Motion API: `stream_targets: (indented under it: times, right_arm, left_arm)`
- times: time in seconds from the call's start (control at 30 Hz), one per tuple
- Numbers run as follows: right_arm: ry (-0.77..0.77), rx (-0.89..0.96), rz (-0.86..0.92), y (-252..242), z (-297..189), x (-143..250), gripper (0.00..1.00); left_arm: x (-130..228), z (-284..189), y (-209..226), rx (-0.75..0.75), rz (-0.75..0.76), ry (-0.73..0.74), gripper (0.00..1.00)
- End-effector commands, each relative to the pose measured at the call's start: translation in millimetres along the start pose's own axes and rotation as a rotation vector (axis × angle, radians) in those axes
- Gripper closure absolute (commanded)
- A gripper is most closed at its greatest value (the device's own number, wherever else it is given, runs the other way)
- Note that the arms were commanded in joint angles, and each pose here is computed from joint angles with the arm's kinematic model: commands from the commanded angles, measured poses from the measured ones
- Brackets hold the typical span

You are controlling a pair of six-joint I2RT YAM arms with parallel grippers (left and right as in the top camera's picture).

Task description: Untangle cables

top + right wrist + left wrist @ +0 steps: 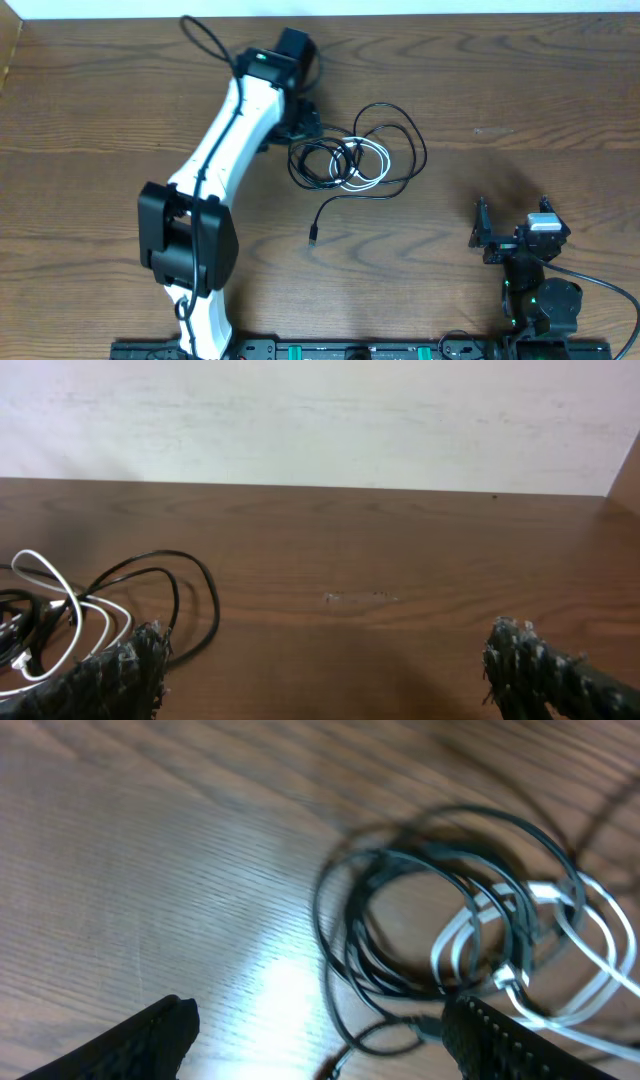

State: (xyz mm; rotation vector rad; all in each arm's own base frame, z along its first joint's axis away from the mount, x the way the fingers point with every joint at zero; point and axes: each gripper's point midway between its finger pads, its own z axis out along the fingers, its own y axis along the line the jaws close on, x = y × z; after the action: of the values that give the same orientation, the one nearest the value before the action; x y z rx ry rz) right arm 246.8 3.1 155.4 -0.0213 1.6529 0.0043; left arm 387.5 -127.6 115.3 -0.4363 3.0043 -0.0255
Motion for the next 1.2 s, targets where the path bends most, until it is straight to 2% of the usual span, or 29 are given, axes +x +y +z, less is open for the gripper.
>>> stream_targets:
  times: [0.0,0.3,0.33,0.4,0.47,0.53,0.6,0.63,0.73,0.87,0.97,1.17]
  right_arm:
    - [0.005,0.001,-0.005,-0.1,0.0,1.5,0.01]
    - [0.005,0.001,-0.005,-0.1,0.0,1.5,0.01]
    - [0.005,0.001,-0.005,-0.1,0.0,1.5,0.01]
    - [0.005,0.001,-0.005,-0.1,0.0,1.5,0.01]
    - [0.005,0.001,-0.005,-0.1,0.0,1.5,0.01]
    - [0.005,0.001,-0.005,-0.1,0.0,1.5,0.01]
    - [0.005,0.001,-0.005,-0.1,0.0,1.5,0.01]
    - [0.005,0.001,-0.005,-0.1,0.0,1.5,0.01]
    - [0.005,0.001,-0.005,-0.1,0.0,1.5,0.01]
    - [0.005,0.001,-0.005,-0.1,0.0,1.5,0.01]
    - [0.005,0.001,-0.005,-0.1,0.0,1.5,0.01]
    - [0.005,0.001,-0.005,-0.1,0.0,1.5,0.01]
  left_arm:
    - [-1.1,15.9,2.0,0.019,-0.090,0.066,0.17]
    - [9.4,55.2,-1.7,-0.038,-0.071,0.143,0.18]
    - [10.6,59.9,-1.2,-0.045,-0.071,0.154,0.22]
    - [12.4,67.1,-0.1,-0.057,-0.070,0.169,0.39]
    - [13.4,68.8,0.5,-0.062,-0.070,0.176,0.50]
    - [13.4,68.9,0.4,-0.061,-0.070,0.175,0.65]
    - [13.2,68.6,0.5,-0.060,-0.060,0.175,0.90]
    - [13.3,68.4,0.6,-0.059,-0.051,0.176,0.92]
    - [14.0,57.1,-5.1,-0.016,0.007,0.178,0.94]
    - [6.2,12.7,-22.7,0.107,0.058,0.119,0.93]
    - [-3.2,-40.0,-33.6,0.217,0.067,0.005,0.93]
    - [-11.7,-172.9,-38.6,0.458,0.096,-0.335,0.92]
